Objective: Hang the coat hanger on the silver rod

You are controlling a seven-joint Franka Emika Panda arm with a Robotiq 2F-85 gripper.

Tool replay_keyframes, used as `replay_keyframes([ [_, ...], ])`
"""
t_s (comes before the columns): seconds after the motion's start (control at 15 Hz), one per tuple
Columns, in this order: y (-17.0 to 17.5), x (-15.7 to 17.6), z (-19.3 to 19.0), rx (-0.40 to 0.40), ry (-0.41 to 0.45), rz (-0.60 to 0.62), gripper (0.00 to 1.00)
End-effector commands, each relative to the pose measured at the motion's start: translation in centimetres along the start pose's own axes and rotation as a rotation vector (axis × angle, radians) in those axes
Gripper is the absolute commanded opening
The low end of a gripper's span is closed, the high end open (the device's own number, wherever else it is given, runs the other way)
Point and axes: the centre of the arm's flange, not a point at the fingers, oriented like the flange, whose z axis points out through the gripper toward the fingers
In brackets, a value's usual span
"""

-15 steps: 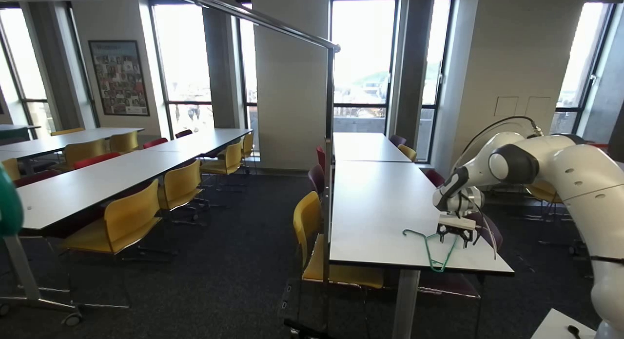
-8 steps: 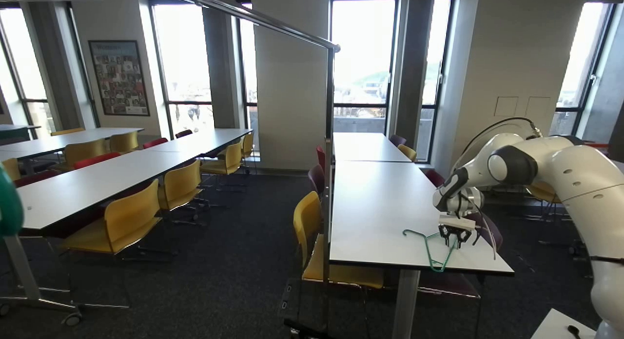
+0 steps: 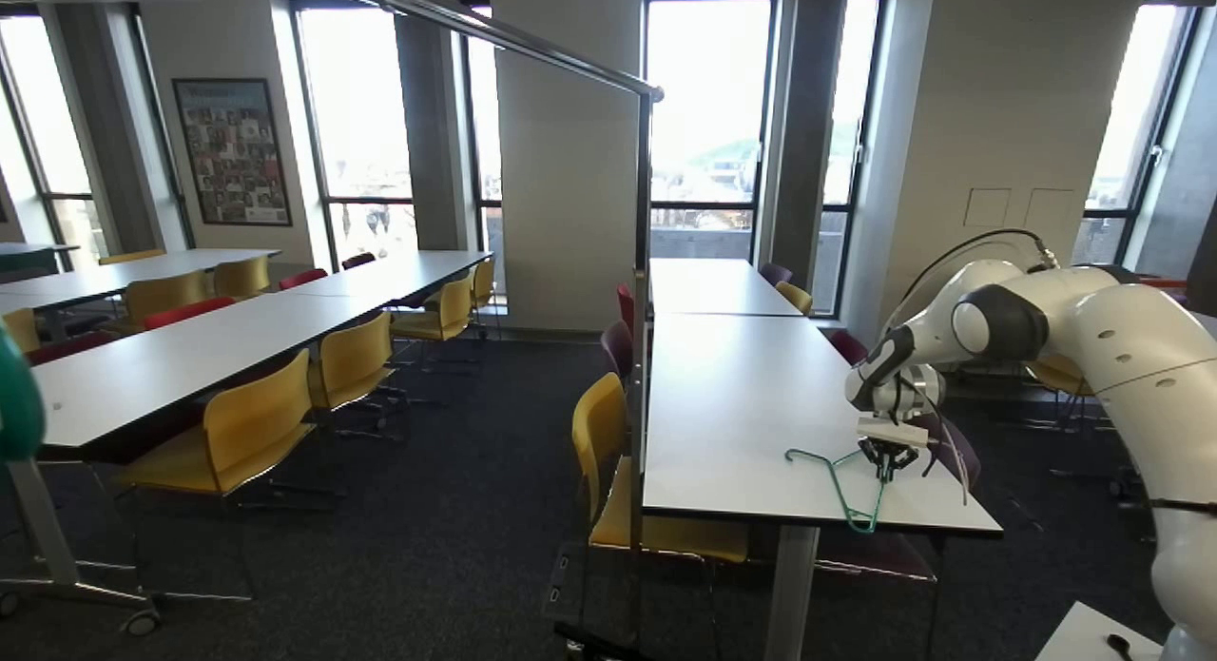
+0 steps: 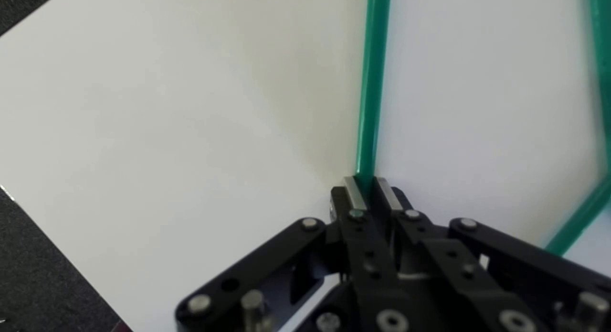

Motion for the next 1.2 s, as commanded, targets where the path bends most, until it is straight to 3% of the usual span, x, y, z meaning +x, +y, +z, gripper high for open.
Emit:
replay_keyframes([
  [0.0, 0.0, 0.7, -0.3, 0.004, 0.009, 0.023, 0.02],
  [0.2, 0.7, -0.1, -2.5, 0.046, 0.058, 0.096, 0.02],
  [0.6, 0.2, -3.7, -9.1, 0.254, 0.230, 0.245, 0.02],
  [1.13, -3.1, -15.8, -16.2, 0.557, 0.487, 0.300, 0.02],
])
